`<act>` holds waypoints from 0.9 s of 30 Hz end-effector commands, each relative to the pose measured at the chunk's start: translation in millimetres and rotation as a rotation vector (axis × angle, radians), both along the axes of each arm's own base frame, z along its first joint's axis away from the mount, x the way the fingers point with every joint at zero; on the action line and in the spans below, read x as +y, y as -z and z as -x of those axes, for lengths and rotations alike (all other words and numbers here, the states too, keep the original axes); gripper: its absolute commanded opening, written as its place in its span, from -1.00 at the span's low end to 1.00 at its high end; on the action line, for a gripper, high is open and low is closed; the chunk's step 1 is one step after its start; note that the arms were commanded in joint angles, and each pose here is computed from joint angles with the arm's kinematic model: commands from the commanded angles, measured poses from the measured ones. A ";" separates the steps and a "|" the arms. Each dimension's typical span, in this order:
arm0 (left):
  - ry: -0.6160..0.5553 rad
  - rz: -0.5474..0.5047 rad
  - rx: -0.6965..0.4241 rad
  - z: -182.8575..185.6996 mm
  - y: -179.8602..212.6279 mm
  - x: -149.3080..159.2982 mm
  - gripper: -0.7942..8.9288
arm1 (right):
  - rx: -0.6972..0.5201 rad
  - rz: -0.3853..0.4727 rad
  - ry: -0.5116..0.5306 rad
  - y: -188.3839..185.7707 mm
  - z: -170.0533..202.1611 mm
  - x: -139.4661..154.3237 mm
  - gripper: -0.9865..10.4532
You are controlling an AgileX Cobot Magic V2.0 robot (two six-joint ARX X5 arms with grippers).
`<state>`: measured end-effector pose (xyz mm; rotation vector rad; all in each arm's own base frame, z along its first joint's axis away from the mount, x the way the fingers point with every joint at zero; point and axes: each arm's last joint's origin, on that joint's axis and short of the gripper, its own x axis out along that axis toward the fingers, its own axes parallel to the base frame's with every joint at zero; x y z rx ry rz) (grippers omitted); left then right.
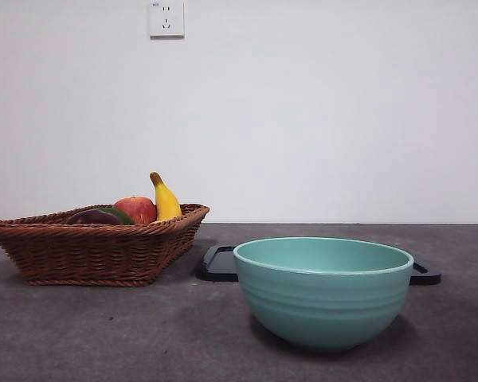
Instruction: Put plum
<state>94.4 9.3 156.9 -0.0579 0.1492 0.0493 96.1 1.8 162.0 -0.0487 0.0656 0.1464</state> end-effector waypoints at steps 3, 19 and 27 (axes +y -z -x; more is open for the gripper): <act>-0.007 0.006 0.027 -0.7 7.6 0.5 -0.82 | 0.067 -0.030 0.007 8.8 0.0 -0.1 -0.82; -0.007 0.006 0.027 -0.7 7.6 0.5 -0.82 | 0.084 -0.032 0.007 10.3 0.2 -0.1 -0.82; -0.007 0.006 0.027 -0.7 7.6 0.5 -0.82 | 0.084 -0.032 0.007 10.3 0.2 -0.1 -0.82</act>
